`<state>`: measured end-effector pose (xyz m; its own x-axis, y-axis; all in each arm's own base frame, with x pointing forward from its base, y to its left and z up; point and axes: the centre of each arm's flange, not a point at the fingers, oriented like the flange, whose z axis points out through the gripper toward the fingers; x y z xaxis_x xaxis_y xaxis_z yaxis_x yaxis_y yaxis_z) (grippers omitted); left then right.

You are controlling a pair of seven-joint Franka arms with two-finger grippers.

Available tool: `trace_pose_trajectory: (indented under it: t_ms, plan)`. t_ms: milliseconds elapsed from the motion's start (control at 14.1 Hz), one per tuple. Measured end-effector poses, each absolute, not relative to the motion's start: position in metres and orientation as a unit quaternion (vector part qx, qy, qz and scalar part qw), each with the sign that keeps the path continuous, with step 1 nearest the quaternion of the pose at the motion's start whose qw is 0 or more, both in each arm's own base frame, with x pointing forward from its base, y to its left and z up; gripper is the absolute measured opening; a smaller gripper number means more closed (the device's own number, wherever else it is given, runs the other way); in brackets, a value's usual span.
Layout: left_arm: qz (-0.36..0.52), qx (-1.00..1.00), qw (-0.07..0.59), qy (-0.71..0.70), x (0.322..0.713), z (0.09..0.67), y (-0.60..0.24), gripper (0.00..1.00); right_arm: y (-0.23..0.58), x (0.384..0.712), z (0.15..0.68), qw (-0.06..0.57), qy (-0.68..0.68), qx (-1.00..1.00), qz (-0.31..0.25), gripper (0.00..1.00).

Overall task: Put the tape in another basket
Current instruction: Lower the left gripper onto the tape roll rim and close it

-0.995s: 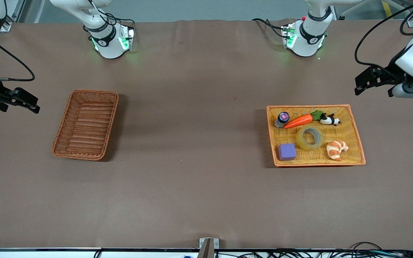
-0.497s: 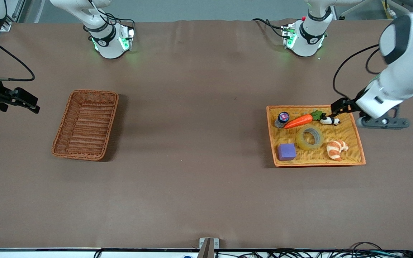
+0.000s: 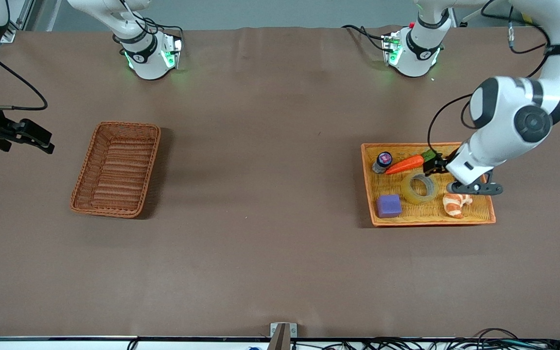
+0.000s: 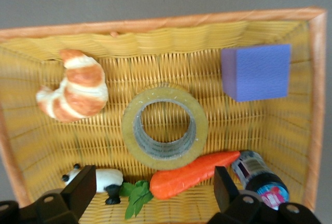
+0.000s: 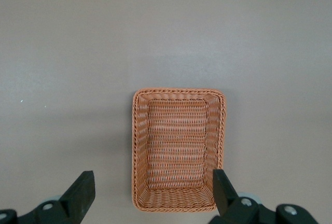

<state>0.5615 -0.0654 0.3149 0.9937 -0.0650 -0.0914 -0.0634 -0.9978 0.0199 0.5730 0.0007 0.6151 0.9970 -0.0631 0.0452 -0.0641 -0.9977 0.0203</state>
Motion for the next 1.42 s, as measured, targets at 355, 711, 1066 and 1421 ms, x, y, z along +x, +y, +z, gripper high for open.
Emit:
trace_pose_trajectory:
  t_ms: [355, 711, 1066, 1421]
  plan:
    - [-0.055, 0.998, 0.011, -0.022, 0.57, 0.235, -0.053, 1.0, 0.001, 0.573, 0.615, 0.011, -0.032, 0.999, 0.022, 1.0]
    - [-0.063, 0.998, 0.014, -0.016, 0.569, 0.201, -0.046, 0.99, 0.001, 0.573, 0.614, 0.011, -0.032, 0.999, 0.021, 1.0]
    - [-0.059, 0.998, 0.013, -0.011, 0.572, 0.204, -0.04, 0.55, 0.001, 0.573, 0.614, 0.011, -0.032, 0.999, 0.021, 1.0]
    - [-0.07, 0.997, 0.011, -0.011, 0.568, 0.211, -0.036, 0.21, 0.001, 0.573, 0.614, 0.011, -0.032, 0.999, 0.021, 1.0]
